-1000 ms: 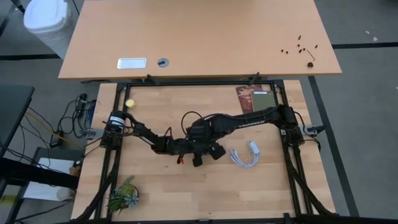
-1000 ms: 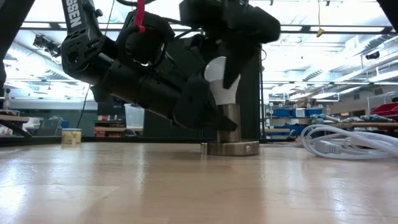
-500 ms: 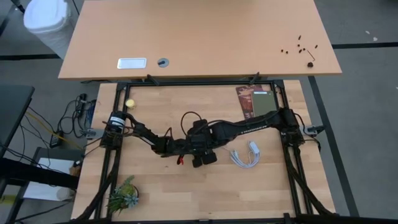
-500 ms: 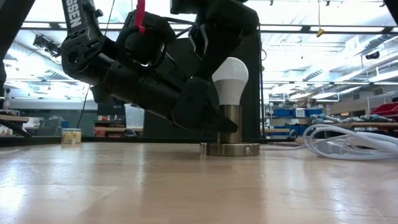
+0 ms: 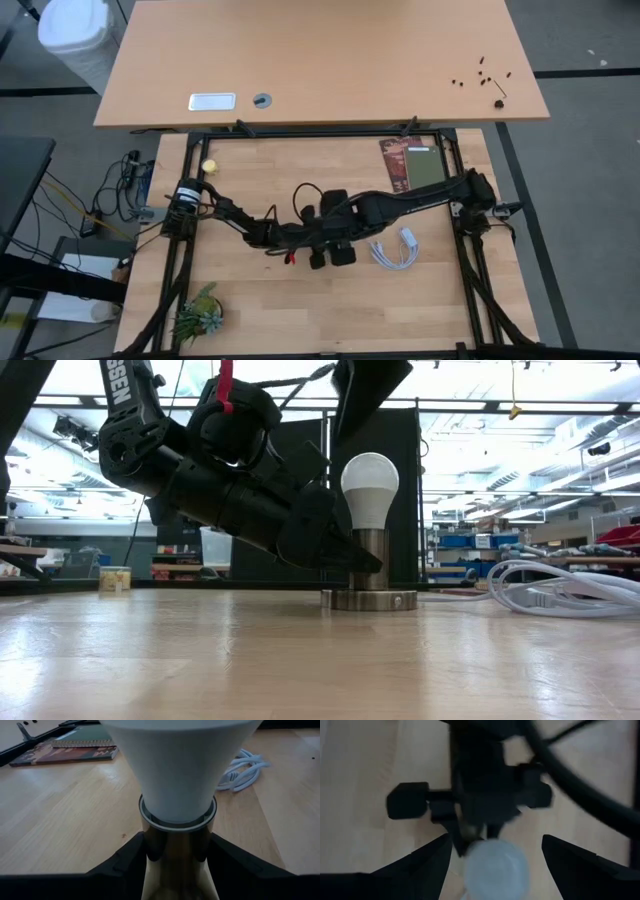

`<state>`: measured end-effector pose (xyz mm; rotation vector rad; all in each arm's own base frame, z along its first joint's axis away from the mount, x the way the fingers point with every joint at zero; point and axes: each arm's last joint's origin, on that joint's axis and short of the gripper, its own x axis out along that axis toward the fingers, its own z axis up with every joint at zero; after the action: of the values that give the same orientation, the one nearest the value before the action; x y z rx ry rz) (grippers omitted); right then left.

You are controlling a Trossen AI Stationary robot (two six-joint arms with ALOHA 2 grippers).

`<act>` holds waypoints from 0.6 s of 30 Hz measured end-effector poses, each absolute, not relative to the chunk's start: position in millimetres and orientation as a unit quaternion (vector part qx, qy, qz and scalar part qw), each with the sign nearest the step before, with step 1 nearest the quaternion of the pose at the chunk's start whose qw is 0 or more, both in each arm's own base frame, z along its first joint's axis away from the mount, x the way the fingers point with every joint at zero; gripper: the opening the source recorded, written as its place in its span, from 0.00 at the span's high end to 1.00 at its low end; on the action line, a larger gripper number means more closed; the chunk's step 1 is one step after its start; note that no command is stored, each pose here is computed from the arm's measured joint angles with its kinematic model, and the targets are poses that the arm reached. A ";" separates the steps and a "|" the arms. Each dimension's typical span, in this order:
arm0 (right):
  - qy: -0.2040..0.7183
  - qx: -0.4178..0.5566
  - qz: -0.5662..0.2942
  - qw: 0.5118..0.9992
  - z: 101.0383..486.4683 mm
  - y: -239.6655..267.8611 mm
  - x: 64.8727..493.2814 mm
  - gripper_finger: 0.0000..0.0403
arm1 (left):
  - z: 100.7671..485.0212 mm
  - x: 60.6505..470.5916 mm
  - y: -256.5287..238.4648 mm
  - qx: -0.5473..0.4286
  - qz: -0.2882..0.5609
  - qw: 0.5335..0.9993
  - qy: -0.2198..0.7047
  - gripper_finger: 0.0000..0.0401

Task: Screw lightbulb
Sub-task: Insert the light bulb into the lamp

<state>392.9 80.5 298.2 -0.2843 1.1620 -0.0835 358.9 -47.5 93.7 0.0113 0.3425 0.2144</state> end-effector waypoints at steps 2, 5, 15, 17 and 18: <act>0.553 -0.134 -0.054 0.821 303.9 80.1 385.7 0.21 | 93.7 358.9 -47.5 0.006 0.106 0.980 0.170 0.54; 0.581 -0.128 -0.070 0.801 306.0 77.6 375.1 0.21 | 93.6 358.9 -47.5 0.006 0.107 0.980 0.170 0.54; 0.610 -0.092 -0.140 0.774 306.4 79.0 359.7 0.23 | 93.6 358.8 -47.5 0.006 0.107 0.979 0.171 0.54; 0.602 -0.099 -0.156 0.777 307.9 81.6 354.2 0.23 | 93.6 358.8 -47.5 0.006 0.107 0.979 0.171 0.54; 0.596 -0.098 -0.162 0.780 308.2 82.6 350.9 0.23 | 93.6 358.8 -47.5 0.006 0.107 0.979 0.171 0.54</act>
<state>350.9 82.6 308.2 -0.2114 1.2889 -0.3510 358.8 -47.5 93.6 0.0120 0.3446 0.2152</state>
